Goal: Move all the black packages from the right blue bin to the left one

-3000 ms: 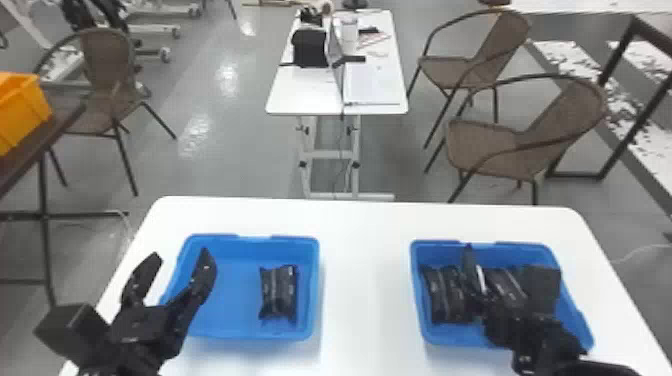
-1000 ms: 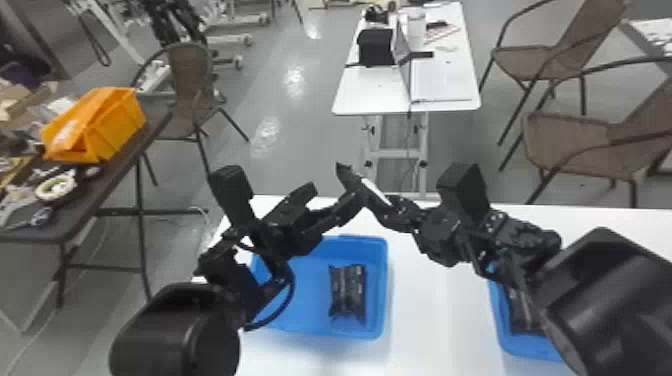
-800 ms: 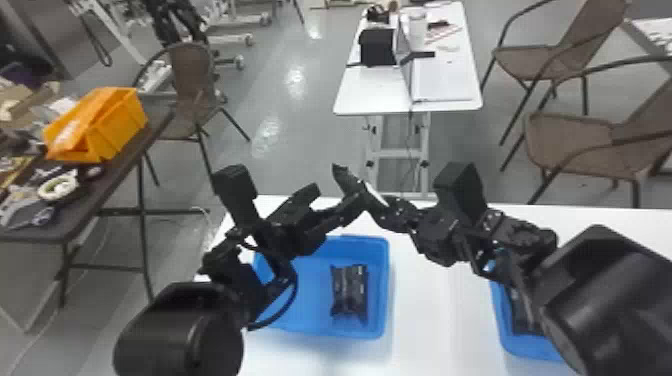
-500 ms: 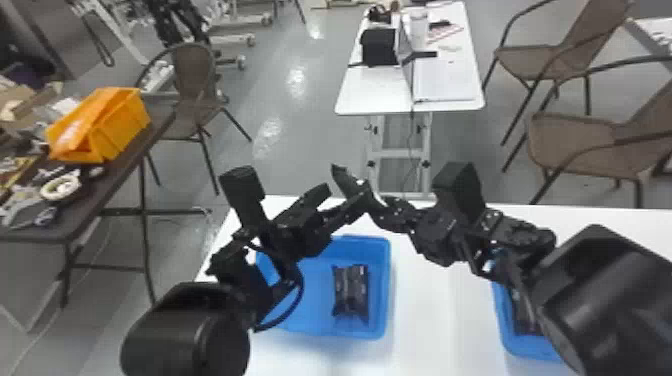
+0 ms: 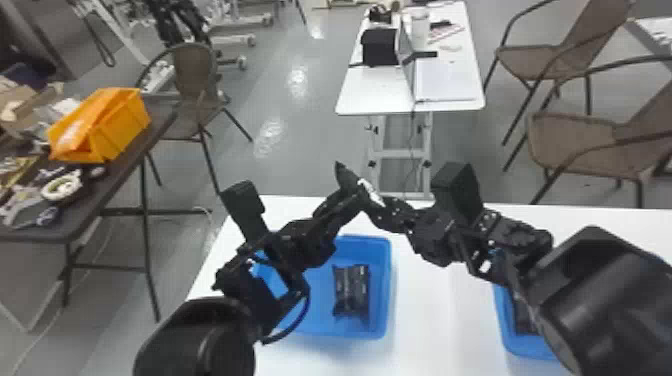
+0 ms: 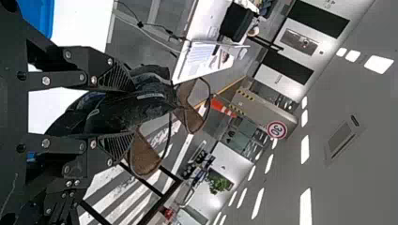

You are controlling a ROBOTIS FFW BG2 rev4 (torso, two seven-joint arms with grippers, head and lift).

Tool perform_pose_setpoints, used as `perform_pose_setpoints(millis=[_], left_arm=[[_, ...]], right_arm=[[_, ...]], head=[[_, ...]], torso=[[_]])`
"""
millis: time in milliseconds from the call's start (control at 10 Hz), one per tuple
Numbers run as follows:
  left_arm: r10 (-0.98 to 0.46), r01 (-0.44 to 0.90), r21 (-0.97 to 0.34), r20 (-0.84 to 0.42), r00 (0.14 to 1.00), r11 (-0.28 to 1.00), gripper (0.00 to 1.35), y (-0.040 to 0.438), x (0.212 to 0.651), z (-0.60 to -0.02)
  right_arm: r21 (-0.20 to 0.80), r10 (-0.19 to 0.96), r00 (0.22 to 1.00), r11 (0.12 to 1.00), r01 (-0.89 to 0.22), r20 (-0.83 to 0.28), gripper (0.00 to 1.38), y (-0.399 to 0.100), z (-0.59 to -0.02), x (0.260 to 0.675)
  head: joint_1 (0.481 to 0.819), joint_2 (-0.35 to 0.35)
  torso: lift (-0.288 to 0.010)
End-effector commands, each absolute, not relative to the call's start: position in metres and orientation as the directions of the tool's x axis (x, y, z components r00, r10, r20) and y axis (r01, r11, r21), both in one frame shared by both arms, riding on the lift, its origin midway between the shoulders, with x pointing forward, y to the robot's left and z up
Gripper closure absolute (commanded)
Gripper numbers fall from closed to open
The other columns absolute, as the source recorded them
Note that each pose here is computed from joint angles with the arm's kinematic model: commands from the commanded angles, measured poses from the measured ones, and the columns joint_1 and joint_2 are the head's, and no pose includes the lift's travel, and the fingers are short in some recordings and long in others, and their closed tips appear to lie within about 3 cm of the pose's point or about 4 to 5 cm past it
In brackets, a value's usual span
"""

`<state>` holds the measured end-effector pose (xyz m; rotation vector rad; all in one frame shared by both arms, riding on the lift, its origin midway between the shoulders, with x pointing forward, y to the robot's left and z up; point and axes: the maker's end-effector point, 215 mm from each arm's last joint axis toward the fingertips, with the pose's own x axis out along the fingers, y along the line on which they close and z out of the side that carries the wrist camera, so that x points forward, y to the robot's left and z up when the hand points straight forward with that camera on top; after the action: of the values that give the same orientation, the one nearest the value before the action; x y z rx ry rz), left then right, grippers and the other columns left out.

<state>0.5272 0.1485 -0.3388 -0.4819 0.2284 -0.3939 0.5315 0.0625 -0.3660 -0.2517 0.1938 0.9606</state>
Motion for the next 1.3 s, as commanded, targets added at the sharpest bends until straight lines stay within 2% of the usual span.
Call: perform_pose_setpoints(millis=[0,200,300,400,500,700,800,1000,1200], left_arm=[[-0.408,0.31,-0.491,-0.104,0.907,0.814,1.22,0.15,0.527,-0.337],[-0.385,0.302,-0.491,-0.076,0.92,0.817,1.22,0.156,0.528,-0.331],[-0.372,0.293,-0.491,-0.07,0.925,0.82,1.22,0.161,0.528,-0.331],[-0.356,0.281,-0.486,-0.067,0.932,0.827,1.22,0.168,0.528,-0.331],[-0.322,0.258,-0.459,-0.065,0.944,0.85,1.22,0.182,0.528,-0.332],[-0.218,0.178,-0.297,-0.105,0.97,0.938,1.22,0.227,0.522,-0.369],[-0.205,0.161,-0.29,-0.128,0.97,0.943,1.22,0.233,0.513,-0.398],[-0.179,0.153,-0.166,-0.156,0.971,0.974,1.22,0.242,0.498,-0.424],[-0.181,0.182,-0.005,-0.131,0.975,0.983,1.22,0.245,0.495,-0.429]], right_arm=[[-0.126,0.783,0.56,0.548,-0.827,-0.271,1.28,0.063,-0.365,0.532],[-0.126,0.79,0.557,0.544,-0.829,-0.257,1.26,0.066,-0.363,0.531],[-0.152,0.803,0.553,0.532,-0.833,-0.223,0.77,0.07,-0.354,0.529],[-0.149,0.805,0.563,0.543,-0.827,-0.189,0.11,0.062,-0.345,0.532],[-0.113,0.782,0.607,0.597,-0.794,-0.139,0.0,0.039,-0.331,0.538],[-0.024,0.599,0.8,0.8,-0.6,-0.038,0.3,-0.06,-0.311,0.549],[-0.018,0.505,0.863,0.862,-0.506,-0.028,0.38,-0.101,-0.312,0.544],[0.004,0.379,0.923,0.925,-0.38,-0.067,0.41,-0.158,-0.336,0.529],[0.059,0.305,0.948,0.952,-0.3,-0.096,0.41,-0.187,-0.358,0.518]], head=[[0.695,0.216],[0.695,0.219],[0.695,0.222],[0.695,0.231],[0.695,0.238],[0.695,0.225],[0.695,0.193],[0.695,0.127],[0.695,0.09]], torso=[[0.0],[0.0],[0.0],[0.0],[0.0],[0.0],[0.0],[0.0],[0.0]])
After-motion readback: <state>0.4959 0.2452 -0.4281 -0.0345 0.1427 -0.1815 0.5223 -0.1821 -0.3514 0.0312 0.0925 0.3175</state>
